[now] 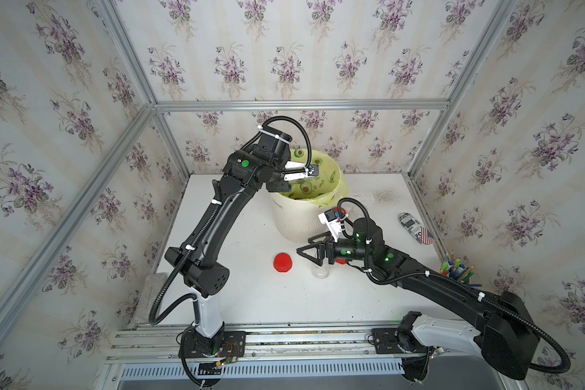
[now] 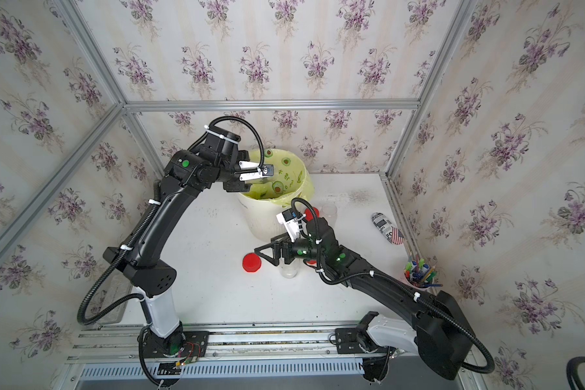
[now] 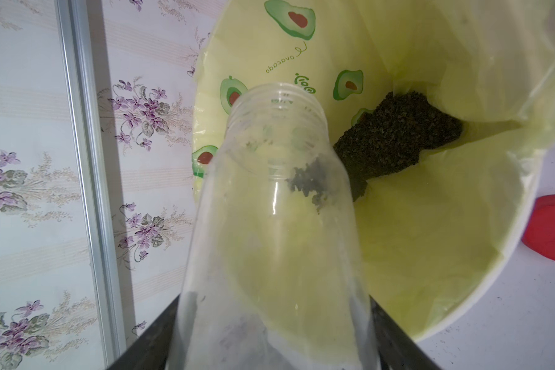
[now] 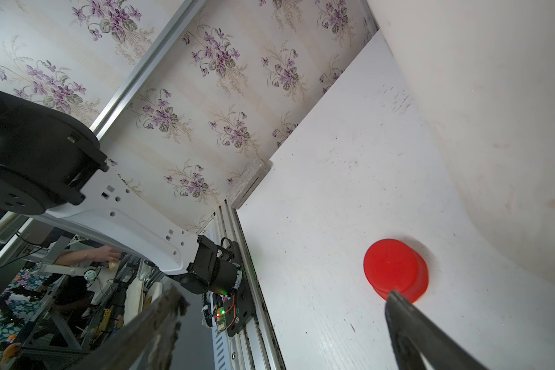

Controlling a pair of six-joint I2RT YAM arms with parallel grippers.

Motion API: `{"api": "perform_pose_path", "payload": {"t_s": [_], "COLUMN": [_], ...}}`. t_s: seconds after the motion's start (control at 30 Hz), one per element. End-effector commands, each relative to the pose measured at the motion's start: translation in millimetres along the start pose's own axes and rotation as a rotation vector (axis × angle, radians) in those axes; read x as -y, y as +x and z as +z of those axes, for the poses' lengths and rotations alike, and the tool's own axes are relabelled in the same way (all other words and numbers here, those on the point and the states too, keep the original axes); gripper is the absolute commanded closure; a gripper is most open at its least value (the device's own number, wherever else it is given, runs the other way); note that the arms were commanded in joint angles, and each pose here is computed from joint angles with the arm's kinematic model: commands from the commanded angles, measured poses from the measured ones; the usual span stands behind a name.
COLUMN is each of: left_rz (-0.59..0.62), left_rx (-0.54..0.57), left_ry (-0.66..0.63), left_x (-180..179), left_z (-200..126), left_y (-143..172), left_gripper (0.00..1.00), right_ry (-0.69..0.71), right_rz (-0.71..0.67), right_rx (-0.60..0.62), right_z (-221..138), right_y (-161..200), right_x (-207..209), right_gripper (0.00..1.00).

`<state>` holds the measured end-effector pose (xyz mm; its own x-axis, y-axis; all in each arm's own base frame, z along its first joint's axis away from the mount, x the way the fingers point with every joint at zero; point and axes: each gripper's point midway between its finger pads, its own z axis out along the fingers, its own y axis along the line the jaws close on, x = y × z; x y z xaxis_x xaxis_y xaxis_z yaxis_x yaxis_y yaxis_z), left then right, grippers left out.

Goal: Empty moldy tea leaves from jars
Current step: Pour the moldy tea leaves from the jar into the trash bin.

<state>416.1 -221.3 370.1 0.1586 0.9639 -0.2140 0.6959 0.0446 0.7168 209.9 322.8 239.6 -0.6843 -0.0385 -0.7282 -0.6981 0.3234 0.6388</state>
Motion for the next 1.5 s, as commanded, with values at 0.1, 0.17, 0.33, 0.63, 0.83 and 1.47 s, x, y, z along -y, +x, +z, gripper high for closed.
{"api": "perform_pose_path", "payload": {"t_s": [0.1, 0.17, 0.33, 0.63, 0.83, 1.47], "left_rz": [-0.018, 0.018, 0.021, 0.072, 0.089, 0.119], "left_rx": [0.027, -0.022, 0.075, -0.073, -0.012, -0.153], "left_ry": [0.065, 0.058, -0.044, -0.009, -0.117, -0.050], "left_x": [16.4, 14.8, -14.8, 0.0, -25.5, -6.6], "left_z": [5.3, 14.1, -16.0, 8.3, -19.1, -9.9], "left_y": [-1.5, 6.1, -12.0, 14.0, -1.8, 20.2], "left_gripper": [0.26, 0.26, 0.26, 0.26, 0.24, 0.27], "right_ry": [-0.012, -0.013, -0.009, -0.013, -0.012, -0.019], "right_rz": [0.005, 0.010, 0.004, 0.007, 0.003, 0.009], "right_rx": [0.019, 0.011, 0.014, 0.004, 0.011, -0.008], "right_z": [-0.5, 1.1, 0.3, 3.5, 2.8, 7.1], "right_y": [-4.7, -4.0, -7.2, -5.5, -7.7, -5.4], "right_x": [-3.8, -3.2, -4.7, -4.7, -6.0, -8.1], "right_gripper": [0.03, 0.03, 0.03, 0.03, 0.03, 0.03]}}
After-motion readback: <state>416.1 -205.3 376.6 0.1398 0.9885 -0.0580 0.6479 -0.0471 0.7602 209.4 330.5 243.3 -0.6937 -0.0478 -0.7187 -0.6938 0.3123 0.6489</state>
